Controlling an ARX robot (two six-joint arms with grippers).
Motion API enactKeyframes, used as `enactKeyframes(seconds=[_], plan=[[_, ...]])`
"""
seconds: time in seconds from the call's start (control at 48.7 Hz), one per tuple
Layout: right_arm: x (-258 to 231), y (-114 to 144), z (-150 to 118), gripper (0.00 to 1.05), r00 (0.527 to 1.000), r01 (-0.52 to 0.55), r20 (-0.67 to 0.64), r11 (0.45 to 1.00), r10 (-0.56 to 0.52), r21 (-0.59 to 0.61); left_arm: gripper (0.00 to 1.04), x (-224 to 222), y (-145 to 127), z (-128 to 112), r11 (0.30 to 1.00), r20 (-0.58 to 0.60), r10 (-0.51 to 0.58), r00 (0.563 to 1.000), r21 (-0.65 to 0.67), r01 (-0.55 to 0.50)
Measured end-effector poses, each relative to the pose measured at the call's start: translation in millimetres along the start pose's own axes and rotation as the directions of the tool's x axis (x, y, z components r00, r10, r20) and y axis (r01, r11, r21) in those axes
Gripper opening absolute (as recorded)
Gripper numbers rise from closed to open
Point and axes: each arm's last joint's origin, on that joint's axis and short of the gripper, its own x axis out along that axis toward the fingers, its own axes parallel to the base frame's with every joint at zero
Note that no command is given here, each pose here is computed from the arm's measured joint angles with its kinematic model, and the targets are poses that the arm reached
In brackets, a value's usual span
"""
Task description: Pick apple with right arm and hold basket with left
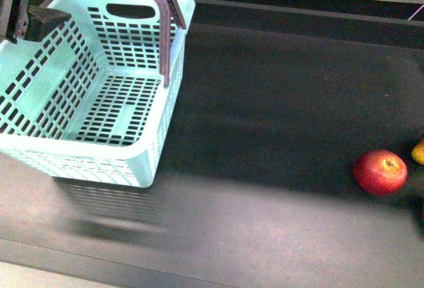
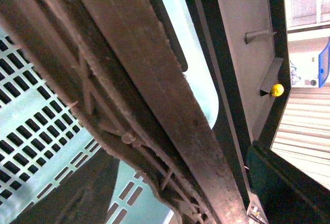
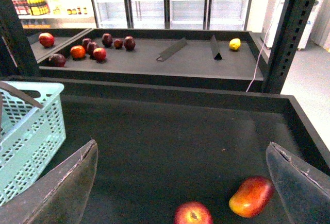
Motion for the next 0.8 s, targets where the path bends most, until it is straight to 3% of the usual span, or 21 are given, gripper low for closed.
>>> enactKeyframes(seconds=[0.082, 0.205, 0.308, 0.554, 0.801], plan=[[0.0, 0.0, 0.0, 0.96, 1.0, 0.0, 0.0, 1.0, 0.0, 0.0, 0.63, 0.3, -0.5, -1.1, 1.0, 0.01, 0.006, 1.0, -0.004, -0.006], [0.0, 0.0, 0.0, 0.96, 1.0, 0.0, 0.0, 1.0, 0.0, 0.0, 0.35, 1.1, -3.9, -4.5, 0.999, 0.03, 0.0, 1.0, -0.041, 0.001], [0.0, 0.0, 0.0, 0.96, 1.0, 0.0, 0.0, 1.0, 0.0, 0.0, 0.24, 1.3, -5.4, -6.0, 0.993, 0.024, -0.009, 1.0, -0.116, 0.011], [0.0, 0.0, 0.0, 0.96, 1.0, 0.0, 0.0, 1.0, 0.0, 0.0, 0.22, -7.4, -5.7, -7.1, 0.994, 0.043, -0.006, 0.999, -0.11, 0.011], [0.0, 0.0, 0.0, 0.96, 1.0, 0.0, 0.0, 1.0, 0.0, 0.0, 0.21, -44.6, -18.2, -11.5, 0.997, 0.058, -0.057, 0.997, -0.041, 0.06]])
